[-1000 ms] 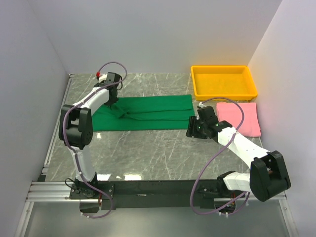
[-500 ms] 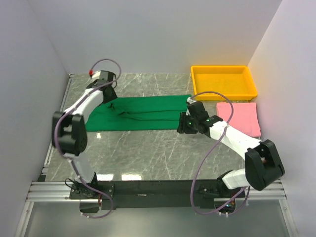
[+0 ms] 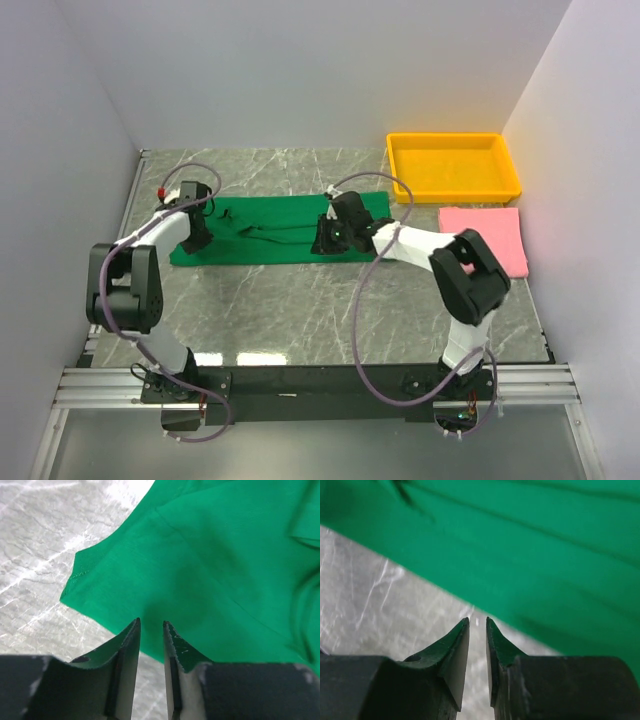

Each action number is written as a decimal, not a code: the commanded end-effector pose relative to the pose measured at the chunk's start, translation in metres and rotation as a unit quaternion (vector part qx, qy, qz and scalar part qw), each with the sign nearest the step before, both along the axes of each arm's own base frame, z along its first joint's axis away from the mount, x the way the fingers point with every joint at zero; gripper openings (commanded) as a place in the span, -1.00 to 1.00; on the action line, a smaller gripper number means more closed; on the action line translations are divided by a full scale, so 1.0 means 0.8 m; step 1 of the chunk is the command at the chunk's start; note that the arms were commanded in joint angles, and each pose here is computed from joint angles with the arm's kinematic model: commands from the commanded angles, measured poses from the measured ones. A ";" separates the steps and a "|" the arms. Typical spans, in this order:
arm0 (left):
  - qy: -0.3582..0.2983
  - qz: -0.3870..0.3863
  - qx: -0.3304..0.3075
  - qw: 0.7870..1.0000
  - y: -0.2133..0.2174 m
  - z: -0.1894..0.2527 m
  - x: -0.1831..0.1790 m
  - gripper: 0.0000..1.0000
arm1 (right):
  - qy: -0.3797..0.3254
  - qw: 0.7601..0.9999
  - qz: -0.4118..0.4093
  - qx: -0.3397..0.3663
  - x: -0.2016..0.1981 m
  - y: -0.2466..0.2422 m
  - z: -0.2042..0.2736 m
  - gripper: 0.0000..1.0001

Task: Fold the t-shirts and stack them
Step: Fold the tshirt

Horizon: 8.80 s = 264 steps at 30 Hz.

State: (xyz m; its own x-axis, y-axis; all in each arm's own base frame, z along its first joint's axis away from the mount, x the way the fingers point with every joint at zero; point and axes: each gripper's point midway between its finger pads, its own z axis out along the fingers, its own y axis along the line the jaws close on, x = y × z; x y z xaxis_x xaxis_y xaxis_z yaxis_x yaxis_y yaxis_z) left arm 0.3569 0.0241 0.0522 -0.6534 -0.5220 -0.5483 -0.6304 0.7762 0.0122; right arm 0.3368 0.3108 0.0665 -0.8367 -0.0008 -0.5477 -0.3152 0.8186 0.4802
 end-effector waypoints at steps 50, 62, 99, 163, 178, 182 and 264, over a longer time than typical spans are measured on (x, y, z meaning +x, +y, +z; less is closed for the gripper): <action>0.046 0.038 0.052 0.997 0.044 -0.029 -0.009 -0.30 | 0.001 0.968 -0.238 -0.081 0.077 -0.204 -0.024 -0.13; 0.112 0.037 0.053 0.992 0.043 -0.063 -0.046 -0.29 | 0.148 0.953 -0.230 -0.131 -0.034 -0.225 -0.091 -0.18; -0.107 0.015 -0.258 0.960 -0.139 0.043 0.044 0.39 | -0.030 0.990 -0.136 -0.011 -0.102 -0.191 0.036 0.23; 0.003 -0.121 0.049 0.991 -0.148 0.070 0.080 -0.12 | -0.026 0.999 -0.034 -0.019 -0.103 -0.137 0.008 0.19; 0.027 -0.106 0.040 0.993 -0.164 0.024 0.102 -0.11 | -0.028 0.999 -0.014 -0.024 -0.106 -0.136 -0.003 0.19; 0.039 -0.106 0.041 0.993 -0.164 0.015 0.098 -0.15 | -0.032 0.999 -0.013 -0.024 -0.105 -0.136 -0.001 0.19; -0.065 -0.112 0.037 0.991 -0.061 0.022 0.213 -0.14 | -0.012 0.999 -0.003 -0.042 -0.115 -0.136 -0.014 0.16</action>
